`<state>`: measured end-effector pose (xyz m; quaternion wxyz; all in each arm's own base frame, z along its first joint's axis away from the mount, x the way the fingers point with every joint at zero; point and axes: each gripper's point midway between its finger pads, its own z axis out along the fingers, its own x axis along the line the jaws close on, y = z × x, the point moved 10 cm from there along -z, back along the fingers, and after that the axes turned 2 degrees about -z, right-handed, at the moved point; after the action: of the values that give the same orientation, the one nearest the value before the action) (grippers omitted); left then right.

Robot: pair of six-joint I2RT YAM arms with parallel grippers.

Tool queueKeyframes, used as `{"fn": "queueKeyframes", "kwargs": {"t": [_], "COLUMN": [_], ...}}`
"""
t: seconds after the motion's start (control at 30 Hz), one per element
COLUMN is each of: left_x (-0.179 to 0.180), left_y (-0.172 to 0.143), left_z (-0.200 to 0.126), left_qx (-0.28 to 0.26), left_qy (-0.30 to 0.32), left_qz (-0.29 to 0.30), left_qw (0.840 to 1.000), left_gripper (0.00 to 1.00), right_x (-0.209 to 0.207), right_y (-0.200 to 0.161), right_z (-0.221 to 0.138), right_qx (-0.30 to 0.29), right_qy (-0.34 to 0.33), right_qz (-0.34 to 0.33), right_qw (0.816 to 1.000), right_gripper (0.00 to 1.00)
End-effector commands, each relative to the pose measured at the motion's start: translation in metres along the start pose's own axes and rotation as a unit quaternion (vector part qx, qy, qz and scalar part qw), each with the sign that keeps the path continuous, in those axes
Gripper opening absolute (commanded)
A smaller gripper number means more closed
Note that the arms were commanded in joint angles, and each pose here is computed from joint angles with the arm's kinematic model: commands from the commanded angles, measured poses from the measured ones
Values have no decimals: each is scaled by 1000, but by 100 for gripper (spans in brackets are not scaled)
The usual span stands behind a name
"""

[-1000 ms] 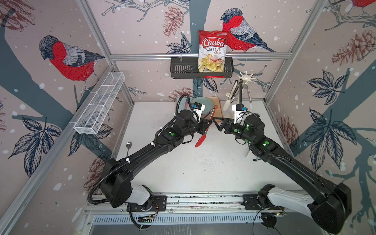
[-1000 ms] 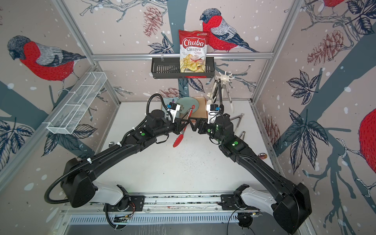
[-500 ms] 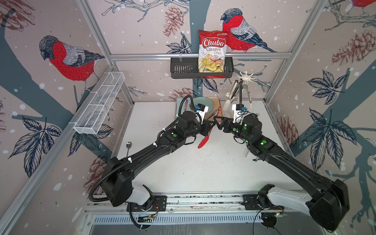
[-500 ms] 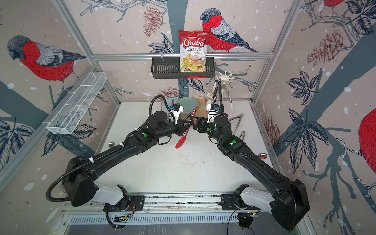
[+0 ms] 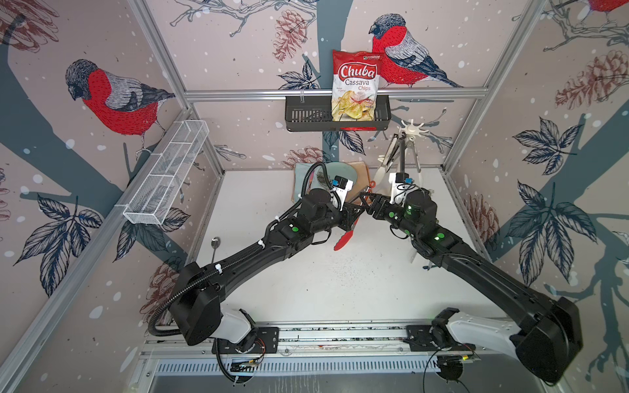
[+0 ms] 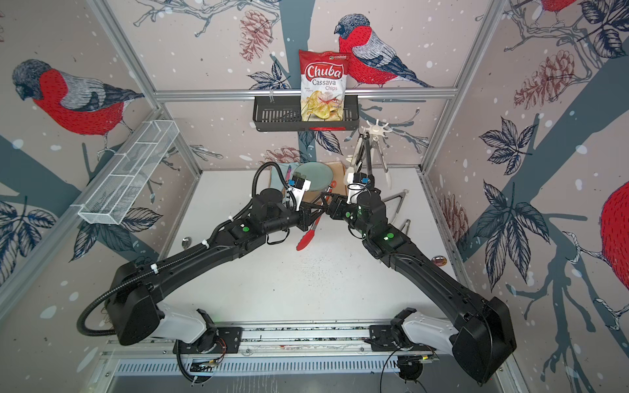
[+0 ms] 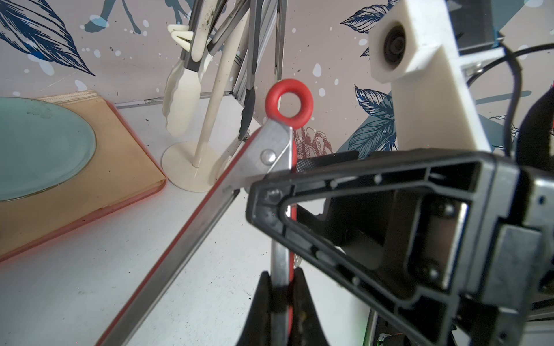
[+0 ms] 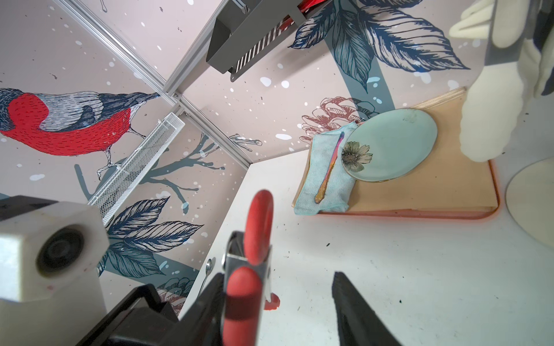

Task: Hang food tongs on kitchen utensil racks
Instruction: Pick up the food tongs from the center of the board.

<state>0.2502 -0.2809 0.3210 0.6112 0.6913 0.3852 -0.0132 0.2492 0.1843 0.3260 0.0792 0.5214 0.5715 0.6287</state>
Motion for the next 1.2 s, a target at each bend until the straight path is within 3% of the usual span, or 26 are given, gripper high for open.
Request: {"fn": "queueKeyframes", "kwargs": {"t": [0.0, 0.33, 0.87, 0.93, 1.1, 1.13, 1.17], "left_x": [-11, -16, -30, -30, -31, -31, -31], "left_y": [15, 22, 21, 22, 22, 22, 21], "left_z": [-2, 2, 9, 10, 14, 14, 14], "left_qx": [-45, -59, -65, -64, -53, -52, -49], "left_qy": [-20, -20, -49, -50, -56, -57, -59], "left_qz": [16, 17, 16, 14, 8, 7, 8], "left_qw": [999, 998, 997, 997, 997, 997, 997], "left_gripper": [0, 0, 0, 5, 44, 65, 80], "right_x": [1, 1, 4, 5, 5, 5, 4], "right_y": [3, 2, 9, 10, 14, 14, 16], "right_z": [0, -5, -13, -15, -21, -23, -24], "right_qx": [-12, -18, -35, -37, -39, -40, -43], "right_qy": [1, 5, -1, -3, -16, -19, -24], "right_qz": [4, 7, -15, -18, -28, -31, -32], "right_qw": [1000, 1000, 999, 999, 999, 999, 998], "right_gripper": [54, 41, 6, 5, 1, 1, 0]}}
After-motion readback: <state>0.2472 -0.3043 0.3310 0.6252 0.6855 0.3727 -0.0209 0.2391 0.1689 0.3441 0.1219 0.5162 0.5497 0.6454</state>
